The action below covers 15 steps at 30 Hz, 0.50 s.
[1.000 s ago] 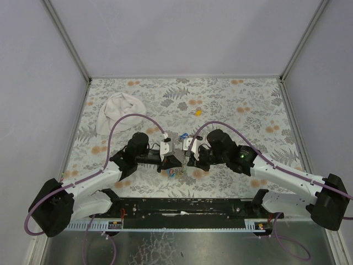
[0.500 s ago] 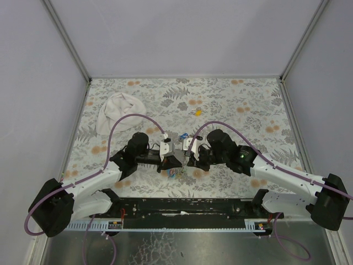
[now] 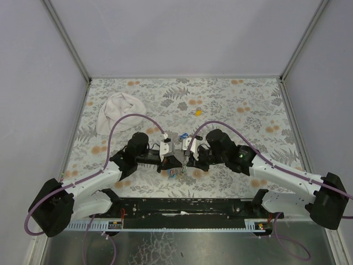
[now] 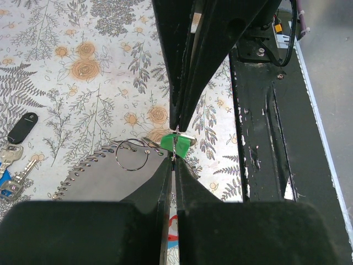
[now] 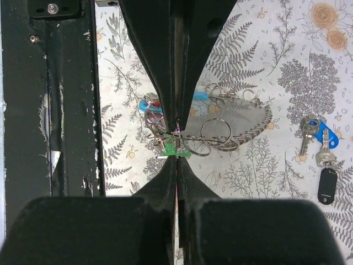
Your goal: Put the keys on the keyring
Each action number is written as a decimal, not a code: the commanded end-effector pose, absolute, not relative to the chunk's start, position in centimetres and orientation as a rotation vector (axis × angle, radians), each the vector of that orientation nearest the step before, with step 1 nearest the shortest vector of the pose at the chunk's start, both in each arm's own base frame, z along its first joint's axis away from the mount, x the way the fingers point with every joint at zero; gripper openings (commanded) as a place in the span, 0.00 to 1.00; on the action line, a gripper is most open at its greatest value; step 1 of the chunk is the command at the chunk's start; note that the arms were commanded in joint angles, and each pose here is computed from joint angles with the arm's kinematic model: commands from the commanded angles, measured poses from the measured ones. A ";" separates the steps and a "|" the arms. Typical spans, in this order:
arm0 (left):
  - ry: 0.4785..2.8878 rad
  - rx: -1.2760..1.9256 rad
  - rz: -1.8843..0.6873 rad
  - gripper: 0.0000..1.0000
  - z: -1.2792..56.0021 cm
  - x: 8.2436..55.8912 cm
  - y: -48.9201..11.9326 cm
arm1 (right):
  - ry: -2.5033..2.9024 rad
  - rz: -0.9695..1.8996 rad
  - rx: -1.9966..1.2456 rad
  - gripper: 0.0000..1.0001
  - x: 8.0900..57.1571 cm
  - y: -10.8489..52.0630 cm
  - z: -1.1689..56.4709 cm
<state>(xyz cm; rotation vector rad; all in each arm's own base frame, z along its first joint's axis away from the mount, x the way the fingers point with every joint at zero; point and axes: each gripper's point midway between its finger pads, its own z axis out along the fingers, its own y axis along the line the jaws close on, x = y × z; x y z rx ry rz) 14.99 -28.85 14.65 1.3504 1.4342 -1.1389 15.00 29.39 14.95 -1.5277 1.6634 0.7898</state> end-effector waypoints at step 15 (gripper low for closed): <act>1.304 1.366 -1.120 0.00 16.6 15.3 -29.5 | 1.577 0.789 -1.469 0.00 15.3 29.6 17.3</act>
